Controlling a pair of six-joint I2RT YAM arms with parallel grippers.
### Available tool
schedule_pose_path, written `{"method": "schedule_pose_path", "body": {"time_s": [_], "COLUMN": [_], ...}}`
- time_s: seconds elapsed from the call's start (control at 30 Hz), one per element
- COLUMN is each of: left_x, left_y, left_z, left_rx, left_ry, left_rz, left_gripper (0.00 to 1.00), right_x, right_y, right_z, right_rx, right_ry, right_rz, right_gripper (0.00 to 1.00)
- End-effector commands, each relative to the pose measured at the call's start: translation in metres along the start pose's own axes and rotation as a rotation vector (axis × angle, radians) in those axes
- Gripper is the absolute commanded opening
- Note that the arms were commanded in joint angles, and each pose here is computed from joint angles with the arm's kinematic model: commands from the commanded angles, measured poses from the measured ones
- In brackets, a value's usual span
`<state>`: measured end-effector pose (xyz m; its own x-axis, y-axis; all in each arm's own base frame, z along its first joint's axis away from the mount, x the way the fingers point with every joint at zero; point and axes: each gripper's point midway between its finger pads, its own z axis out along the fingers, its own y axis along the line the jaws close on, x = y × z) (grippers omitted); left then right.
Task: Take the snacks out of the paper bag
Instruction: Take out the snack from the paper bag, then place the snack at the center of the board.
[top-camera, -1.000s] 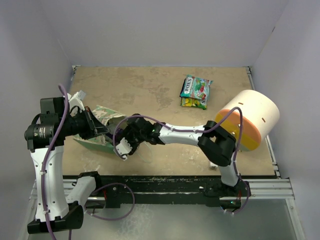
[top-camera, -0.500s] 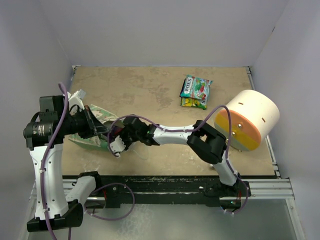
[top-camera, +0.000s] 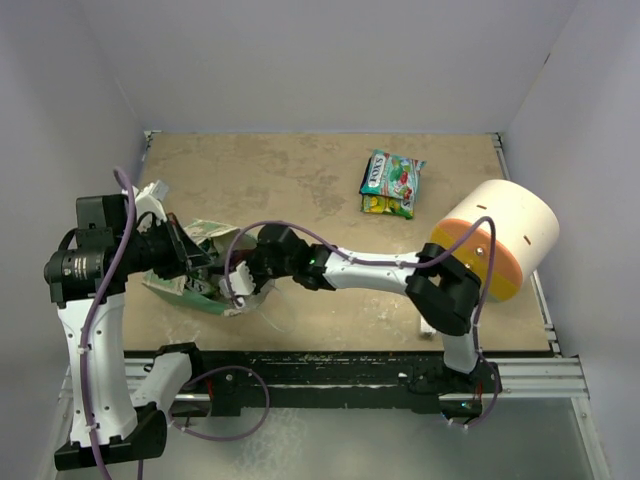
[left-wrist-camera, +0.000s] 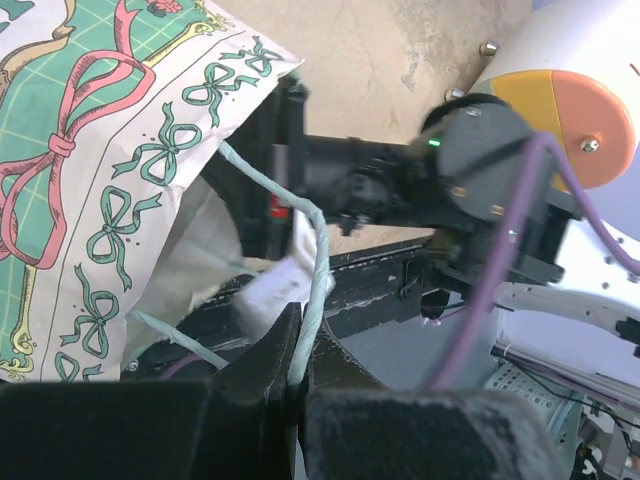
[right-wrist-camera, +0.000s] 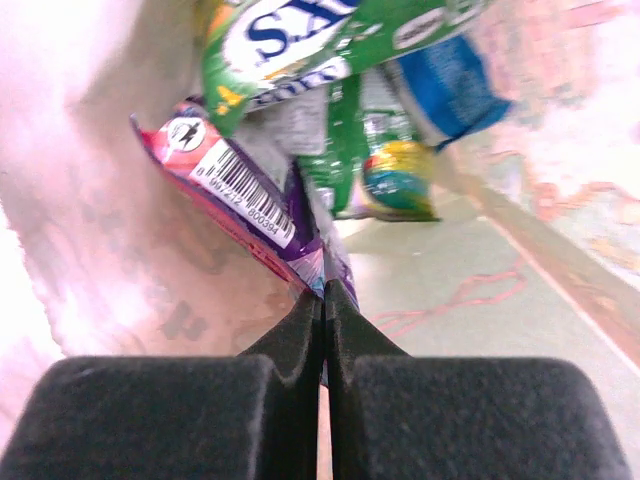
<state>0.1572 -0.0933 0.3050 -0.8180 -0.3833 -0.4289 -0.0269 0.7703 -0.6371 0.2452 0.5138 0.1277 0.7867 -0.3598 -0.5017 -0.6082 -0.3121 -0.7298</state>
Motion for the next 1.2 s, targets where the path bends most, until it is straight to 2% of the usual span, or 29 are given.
{"method": "schedule_pose_path", "body": {"time_s": [0.0,0.33,0.7,0.83,1.0,1.17], "left_x": [-0.01,-0.024,-0.03,-0.033,-0.035,-0.034], "left_y": [-0.009,-0.01,-0.005,0.0,0.0,0.0], "left_z": [-0.006,0.0,0.017,0.021,0.021,0.018], "left_rx": [0.015,0.024,0.049,0.028,0.028,0.022], "left_ry": [-0.056,-0.082,-0.082,-0.082,-0.087,-0.089], "left_rz": [0.012,-0.011,-0.056,-0.064,-0.061,-0.056], "left_gripper": [0.0,0.0,0.0,0.0,0.0,0.0], "right_x": [-0.047,-0.096,-0.151,-0.16,-0.145,-0.073], "right_y": [-0.048,-0.047,-0.123,-0.137,-0.157,-0.173], "right_z": [-0.04,-0.094,-0.183,-0.224,-0.281,-0.317], "right_rx": [0.131,0.074,0.26,0.342,0.557,0.793], "right_ry": [-0.116,-0.247,-0.304,-0.299,-0.246,-0.041], "right_rz": [0.017,0.151,0.475,0.518,0.641,0.822], "right_gripper": [0.0,0.0,0.0,0.0,0.0,0.0]}}
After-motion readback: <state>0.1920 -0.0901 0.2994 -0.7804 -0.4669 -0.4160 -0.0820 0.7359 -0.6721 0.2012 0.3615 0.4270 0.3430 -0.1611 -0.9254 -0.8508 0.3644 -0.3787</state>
